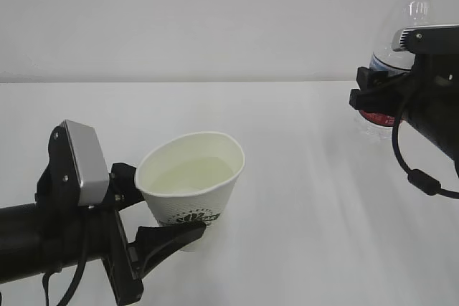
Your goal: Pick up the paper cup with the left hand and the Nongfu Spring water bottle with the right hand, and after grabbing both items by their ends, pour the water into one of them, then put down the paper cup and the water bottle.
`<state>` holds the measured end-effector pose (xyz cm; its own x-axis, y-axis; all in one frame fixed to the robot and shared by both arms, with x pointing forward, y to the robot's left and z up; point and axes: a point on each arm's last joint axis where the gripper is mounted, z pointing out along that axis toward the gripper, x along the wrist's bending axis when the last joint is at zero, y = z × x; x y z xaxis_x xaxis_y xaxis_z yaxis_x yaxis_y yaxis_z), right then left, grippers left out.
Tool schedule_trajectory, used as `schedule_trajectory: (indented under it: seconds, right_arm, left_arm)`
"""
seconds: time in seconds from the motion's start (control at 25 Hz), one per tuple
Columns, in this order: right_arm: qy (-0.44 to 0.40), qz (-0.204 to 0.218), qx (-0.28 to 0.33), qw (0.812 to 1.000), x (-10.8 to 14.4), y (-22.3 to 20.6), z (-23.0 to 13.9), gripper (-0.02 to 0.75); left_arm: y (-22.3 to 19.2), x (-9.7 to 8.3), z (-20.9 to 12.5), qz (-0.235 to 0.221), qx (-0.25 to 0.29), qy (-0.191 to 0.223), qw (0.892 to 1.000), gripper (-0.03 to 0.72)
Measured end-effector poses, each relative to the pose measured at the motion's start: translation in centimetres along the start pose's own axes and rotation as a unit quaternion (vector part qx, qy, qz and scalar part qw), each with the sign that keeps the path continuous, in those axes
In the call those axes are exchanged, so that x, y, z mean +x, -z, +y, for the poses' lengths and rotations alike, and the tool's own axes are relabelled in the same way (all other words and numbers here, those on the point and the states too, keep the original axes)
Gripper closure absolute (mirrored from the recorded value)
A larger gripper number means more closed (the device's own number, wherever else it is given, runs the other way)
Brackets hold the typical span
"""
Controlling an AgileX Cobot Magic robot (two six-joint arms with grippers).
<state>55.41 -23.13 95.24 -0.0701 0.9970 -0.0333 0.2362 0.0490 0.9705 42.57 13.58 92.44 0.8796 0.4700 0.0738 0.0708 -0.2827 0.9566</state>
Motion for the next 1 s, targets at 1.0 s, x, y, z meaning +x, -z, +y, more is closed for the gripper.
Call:
schedule_trajectory:
  seconds: [1.0]
  right_arm:
    - [0.012, 0.011, -0.004, 1.0, 0.2, 0.0, 0.0, 0.234]
  left_arm:
    - [0.4, 2.4, 0.8, 0.127, -0.055, 0.079, 0.987, 0.195]
